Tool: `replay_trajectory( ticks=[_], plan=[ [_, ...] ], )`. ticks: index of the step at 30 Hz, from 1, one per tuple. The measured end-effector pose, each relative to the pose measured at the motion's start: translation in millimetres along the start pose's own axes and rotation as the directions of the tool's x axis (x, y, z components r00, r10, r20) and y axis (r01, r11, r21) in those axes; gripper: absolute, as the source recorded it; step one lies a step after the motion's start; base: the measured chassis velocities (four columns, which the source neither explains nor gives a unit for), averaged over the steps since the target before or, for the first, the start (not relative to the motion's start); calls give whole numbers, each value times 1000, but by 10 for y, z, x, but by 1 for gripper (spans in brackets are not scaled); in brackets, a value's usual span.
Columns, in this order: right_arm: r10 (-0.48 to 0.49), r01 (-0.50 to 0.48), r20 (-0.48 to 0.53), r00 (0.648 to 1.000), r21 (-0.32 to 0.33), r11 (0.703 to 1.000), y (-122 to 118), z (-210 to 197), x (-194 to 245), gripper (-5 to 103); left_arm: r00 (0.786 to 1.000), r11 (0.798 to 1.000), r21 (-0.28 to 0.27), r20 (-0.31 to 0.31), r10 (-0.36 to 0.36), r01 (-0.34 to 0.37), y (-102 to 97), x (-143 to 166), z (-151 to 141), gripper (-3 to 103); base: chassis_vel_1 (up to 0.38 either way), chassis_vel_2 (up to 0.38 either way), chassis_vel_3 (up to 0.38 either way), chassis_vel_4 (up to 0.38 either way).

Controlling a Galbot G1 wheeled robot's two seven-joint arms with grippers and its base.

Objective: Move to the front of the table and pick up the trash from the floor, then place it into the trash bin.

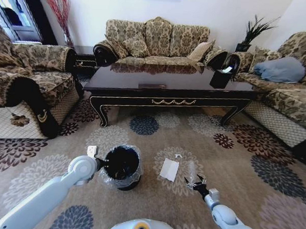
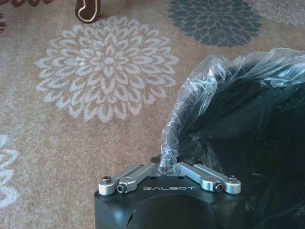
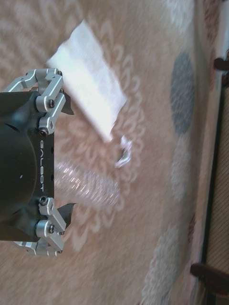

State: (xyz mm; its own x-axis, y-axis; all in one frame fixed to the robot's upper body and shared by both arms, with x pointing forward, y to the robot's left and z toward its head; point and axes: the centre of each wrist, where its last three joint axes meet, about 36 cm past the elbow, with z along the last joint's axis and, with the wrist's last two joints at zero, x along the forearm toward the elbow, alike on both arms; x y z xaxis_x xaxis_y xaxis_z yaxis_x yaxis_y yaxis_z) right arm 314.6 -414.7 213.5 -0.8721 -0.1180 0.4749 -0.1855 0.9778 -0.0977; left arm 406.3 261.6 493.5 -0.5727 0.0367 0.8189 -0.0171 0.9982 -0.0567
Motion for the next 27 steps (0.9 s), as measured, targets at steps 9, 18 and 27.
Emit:
replay_trajectory(
  ticks=[9,18,27],
  plan=[
    [41,-41,-35,999,-12,999,-78,205,-22,100,1000,1000,-2,-7,-9,9,6,-30,40,0,0,0,0,0],
    [38,-38,-59,998,-1,999,-56,295,-88,83,1000,1000,-17,-1,-16,16,-10,-10,65,0,0,0,0,0],
    [18,-18,-66,998,-3,1000,8,364,-79,44,1000,1000,-20,0,-9,9,-22,31,87,0,0,0,0,0]
  ],
)
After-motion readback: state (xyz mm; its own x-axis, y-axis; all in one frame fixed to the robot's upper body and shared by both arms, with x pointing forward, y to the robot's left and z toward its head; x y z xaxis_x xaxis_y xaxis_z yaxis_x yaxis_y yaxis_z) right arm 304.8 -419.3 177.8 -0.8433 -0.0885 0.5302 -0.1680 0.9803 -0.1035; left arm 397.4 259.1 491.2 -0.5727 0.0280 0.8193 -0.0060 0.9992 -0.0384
